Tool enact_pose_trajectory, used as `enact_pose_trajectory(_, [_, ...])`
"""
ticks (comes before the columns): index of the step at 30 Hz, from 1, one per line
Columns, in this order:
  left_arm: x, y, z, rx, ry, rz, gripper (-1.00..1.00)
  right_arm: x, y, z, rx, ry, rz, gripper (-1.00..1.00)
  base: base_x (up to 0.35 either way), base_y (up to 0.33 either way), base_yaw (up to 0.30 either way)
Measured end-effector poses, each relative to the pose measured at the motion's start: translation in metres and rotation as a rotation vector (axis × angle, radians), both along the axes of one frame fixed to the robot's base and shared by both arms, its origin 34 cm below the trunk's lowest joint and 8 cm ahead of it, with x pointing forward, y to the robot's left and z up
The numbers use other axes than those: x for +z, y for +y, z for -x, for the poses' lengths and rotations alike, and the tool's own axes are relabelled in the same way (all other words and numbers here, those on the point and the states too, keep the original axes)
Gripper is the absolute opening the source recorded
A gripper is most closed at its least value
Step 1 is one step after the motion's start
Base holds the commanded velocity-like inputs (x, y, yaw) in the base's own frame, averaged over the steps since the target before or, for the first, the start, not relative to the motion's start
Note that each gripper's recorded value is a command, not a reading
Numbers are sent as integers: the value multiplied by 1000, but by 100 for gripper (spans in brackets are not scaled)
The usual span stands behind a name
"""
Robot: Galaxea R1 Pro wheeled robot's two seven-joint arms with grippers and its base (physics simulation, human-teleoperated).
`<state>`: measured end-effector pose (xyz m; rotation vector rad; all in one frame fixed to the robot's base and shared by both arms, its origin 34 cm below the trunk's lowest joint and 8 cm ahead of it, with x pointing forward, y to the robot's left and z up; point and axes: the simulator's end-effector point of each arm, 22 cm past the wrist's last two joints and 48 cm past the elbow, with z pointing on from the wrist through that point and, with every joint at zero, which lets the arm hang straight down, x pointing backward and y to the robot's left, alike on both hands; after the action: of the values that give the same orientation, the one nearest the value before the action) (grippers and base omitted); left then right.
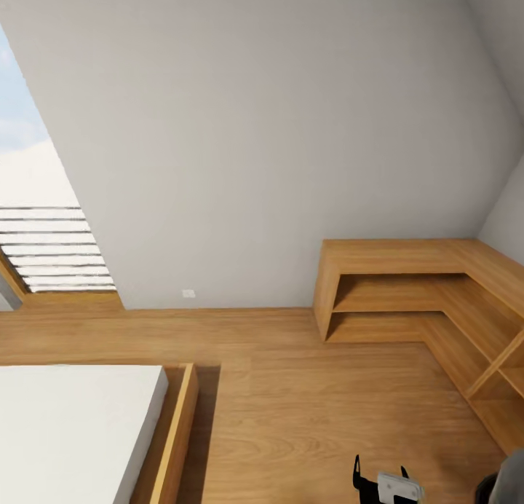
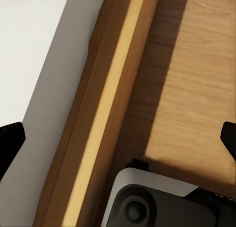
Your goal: In the bedroom, organize the workspace by keeping the computer under the desk, ensuring the monitor is on the desk, placing the keyboard on the desk next to the monitor, placing the mouse on the desk next to the keyboard, moving the folder from the swivel chair onto the desk next to the mouse, stacking the notebook on top of the folder with the pen on top of the notebook, and positioning the swivel chair next to the desk.
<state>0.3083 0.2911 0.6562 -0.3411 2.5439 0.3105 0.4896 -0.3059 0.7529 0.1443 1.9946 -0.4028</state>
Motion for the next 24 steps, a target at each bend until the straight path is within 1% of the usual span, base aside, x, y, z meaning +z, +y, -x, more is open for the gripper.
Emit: enact_pose_trajectory(24, [0, 0, 0, -1, 2, 0, 100, 0, 0, 0, 0, 0, 0, 100, 321, 0, 0])
